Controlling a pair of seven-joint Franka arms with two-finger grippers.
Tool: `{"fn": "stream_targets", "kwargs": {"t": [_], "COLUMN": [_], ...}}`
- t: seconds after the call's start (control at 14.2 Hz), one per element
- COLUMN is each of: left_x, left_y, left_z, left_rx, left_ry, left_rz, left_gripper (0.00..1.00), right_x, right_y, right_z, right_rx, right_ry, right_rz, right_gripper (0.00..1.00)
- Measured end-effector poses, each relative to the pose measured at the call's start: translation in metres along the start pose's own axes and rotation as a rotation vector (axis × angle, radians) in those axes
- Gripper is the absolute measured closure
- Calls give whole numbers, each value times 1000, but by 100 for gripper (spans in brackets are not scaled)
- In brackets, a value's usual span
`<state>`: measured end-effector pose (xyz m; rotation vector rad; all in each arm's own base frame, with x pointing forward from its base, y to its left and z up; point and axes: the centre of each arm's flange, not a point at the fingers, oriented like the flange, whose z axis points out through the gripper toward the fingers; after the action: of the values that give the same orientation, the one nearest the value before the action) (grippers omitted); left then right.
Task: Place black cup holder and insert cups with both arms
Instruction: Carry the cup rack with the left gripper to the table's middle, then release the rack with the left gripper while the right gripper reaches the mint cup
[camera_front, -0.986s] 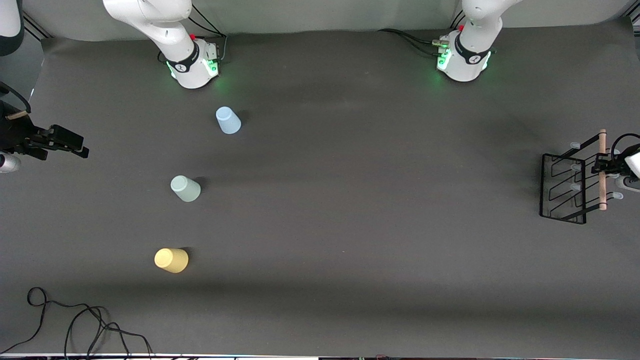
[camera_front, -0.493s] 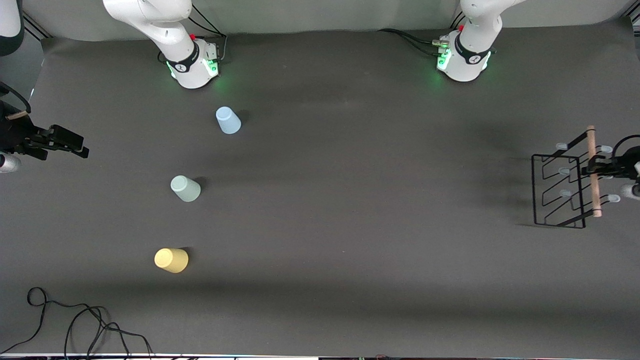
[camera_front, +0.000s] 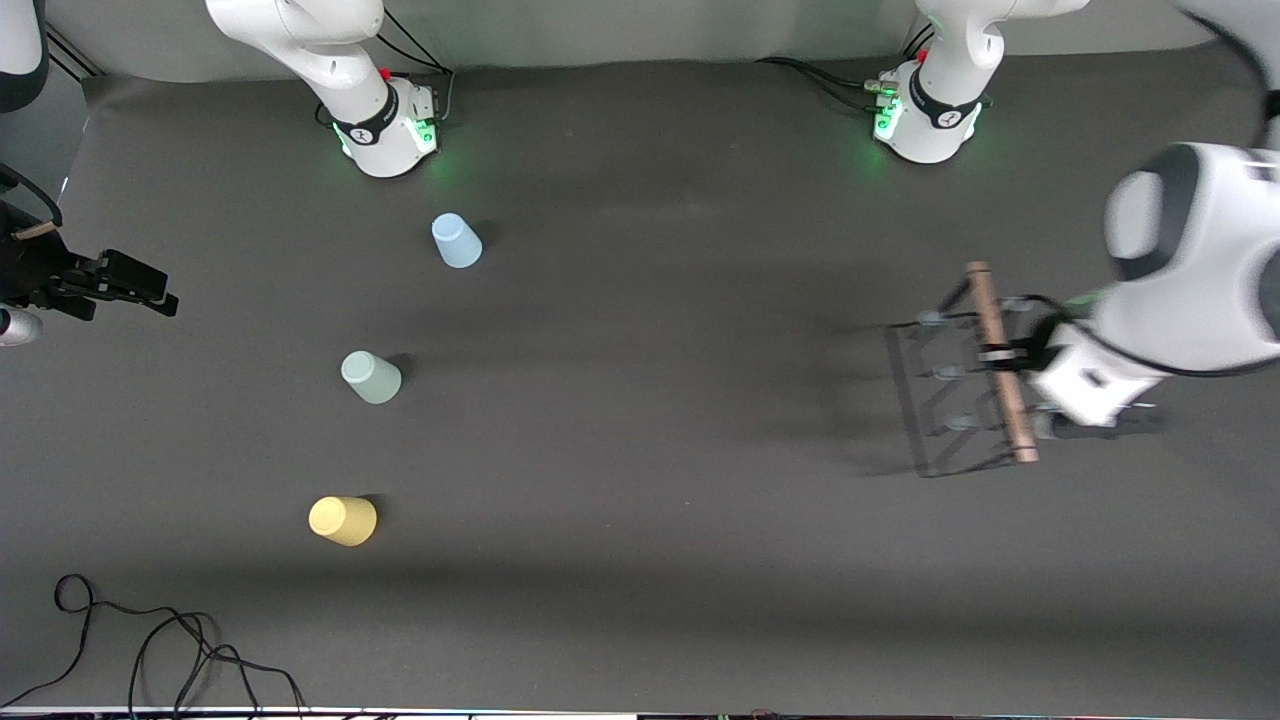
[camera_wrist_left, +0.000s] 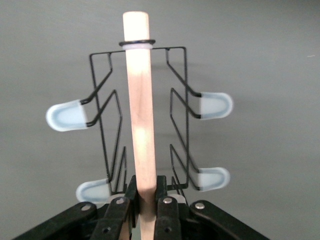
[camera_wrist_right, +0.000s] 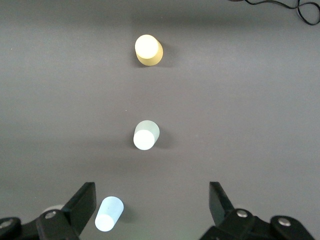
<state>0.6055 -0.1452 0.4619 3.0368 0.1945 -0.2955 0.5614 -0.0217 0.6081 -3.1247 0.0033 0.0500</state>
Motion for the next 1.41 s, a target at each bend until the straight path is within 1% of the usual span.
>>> {"fn": "stream_targets", "kwargs": {"t": [0.21,0.35,0.63,0.7,0.85,0.99,1.13,1.2,1.27,1.41], "left_x": [-19,-36,-77,-89,-116,-142,-162,-168,-171,-171], "left_y": [105,170,278,301,341,371,392,399,403,406], "left_z": [21,42,98,113,142,160,172,177,180,178], "left_rx": [2,2,-11,-17,-21,-29,-39,-41,-41,-40], "left_ry": [5,12,28,33,36,41,58,73,94,125], "left_rz": [-30,-46,-65,-51,-19,1,21,34,48,62], "left_gripper": [84,84,84,84,84,84,84,84,77,57], "right_x": [0,-1,-9,-16,-40,-74,-104,-112,-116,-116], "right_y": [0,-1,-20,-29,-41,-40,-37,-37,-36,-36], "right_z": [2,8,30,39,58,73,78,78,79,89], "right_rx": [0,1,0,-1,-3,-2,-2,-1,-2,-5], "right_ry": [-6,-21,-53,-50,-33,-15,-9,-4,-3,-22], "right_rz": [0,-1,-31,-36,-39,-39,-36,-37,-37,-37], "right_gripper": [0,0,0,0,0,0,0,0,0,0]}}
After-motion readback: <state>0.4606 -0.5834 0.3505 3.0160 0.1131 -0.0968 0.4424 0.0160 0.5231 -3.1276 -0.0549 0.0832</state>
